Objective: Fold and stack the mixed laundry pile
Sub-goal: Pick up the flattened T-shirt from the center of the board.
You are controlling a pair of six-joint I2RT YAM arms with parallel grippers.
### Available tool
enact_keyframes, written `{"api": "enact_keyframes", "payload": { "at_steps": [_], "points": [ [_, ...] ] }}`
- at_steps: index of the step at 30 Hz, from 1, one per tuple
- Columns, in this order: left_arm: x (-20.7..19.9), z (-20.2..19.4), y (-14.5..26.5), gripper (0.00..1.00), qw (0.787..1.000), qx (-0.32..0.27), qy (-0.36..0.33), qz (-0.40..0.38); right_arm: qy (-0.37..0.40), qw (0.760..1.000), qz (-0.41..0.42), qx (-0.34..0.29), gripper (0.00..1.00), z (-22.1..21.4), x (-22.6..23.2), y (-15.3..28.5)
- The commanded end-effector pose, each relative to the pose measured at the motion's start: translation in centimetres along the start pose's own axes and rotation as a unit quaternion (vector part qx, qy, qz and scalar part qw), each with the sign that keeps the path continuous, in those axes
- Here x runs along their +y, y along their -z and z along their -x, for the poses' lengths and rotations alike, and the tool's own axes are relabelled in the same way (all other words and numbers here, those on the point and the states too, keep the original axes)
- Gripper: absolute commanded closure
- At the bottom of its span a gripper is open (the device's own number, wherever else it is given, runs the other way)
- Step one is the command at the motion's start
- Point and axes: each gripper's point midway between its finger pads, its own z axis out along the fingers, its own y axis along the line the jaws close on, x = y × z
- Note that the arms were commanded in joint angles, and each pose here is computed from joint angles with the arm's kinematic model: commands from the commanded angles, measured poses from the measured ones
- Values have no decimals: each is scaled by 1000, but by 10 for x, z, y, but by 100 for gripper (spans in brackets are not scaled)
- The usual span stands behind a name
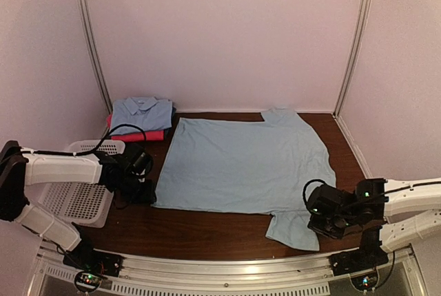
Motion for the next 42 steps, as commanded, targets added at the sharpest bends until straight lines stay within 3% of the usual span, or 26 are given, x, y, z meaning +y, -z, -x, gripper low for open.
{"api": "enact_keyframes", "payload": {
  "at_steps": [1,11,19,32,42],
  "points": [
    [-9,-5,-9,55,999,11,24,-32,-1,1000,1,-25,100,12,0,9],
    [-12,-19,-21,68,998,34,34,-50,-3,1000,1,-25,100,14,-1,10],
    [-14,-20,-13,100,997,33,39,-62,5,999,14,-41,100,22,2,23],
    [-25,14,19,100,994,0,50,-93,30,993,23,-115,100,62,28,58],
    [-37,68,30,100,991,-34,45,-118,28,984,50,-168,100,132,50,76]
  ]
}}
